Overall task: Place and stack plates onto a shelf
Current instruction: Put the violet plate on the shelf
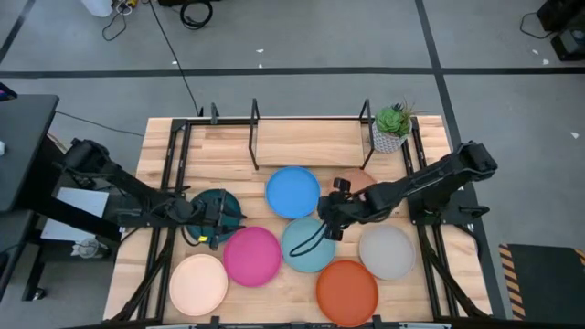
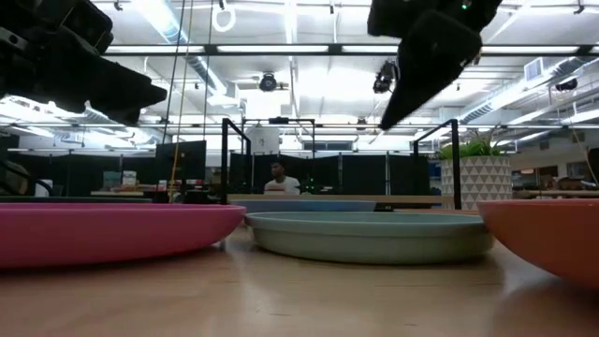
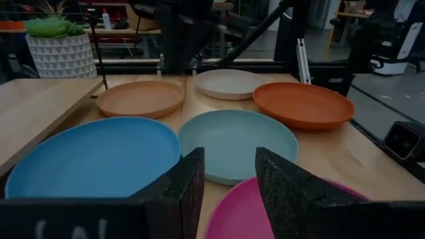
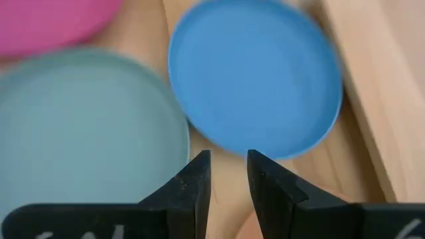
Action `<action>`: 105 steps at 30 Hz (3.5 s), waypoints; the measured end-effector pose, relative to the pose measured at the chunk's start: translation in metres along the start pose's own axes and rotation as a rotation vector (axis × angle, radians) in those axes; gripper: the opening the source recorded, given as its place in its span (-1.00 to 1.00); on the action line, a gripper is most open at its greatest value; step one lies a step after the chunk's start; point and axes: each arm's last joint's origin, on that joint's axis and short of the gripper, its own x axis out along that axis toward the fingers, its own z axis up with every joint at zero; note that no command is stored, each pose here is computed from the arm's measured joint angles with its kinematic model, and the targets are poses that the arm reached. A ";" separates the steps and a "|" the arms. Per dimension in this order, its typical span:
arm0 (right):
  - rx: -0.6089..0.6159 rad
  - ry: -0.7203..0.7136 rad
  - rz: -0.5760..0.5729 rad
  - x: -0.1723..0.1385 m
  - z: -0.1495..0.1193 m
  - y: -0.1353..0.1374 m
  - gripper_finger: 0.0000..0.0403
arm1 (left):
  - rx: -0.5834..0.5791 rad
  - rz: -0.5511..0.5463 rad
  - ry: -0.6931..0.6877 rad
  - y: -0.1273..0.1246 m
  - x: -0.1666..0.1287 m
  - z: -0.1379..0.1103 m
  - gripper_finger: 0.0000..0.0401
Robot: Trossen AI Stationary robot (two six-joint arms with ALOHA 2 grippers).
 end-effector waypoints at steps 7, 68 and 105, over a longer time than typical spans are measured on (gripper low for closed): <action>-0.181 0.098 -0.004 0.030 0.014 0.016 -0.35 | -0.011 0.000 -0.028 -0.001 0.003 0.000 -0.29; -0.813 0.332 0.009 0.029 0.079 0.025 -0.87 | -0.047 0.015 0.030 0.000 0.003 -0.006 -0.29; -0.183 0.787 -0.319 0.096 0.027 -0.127 -0.85 | -0.045 0.031 0.032 0.000 0.003 -0.006 -0.29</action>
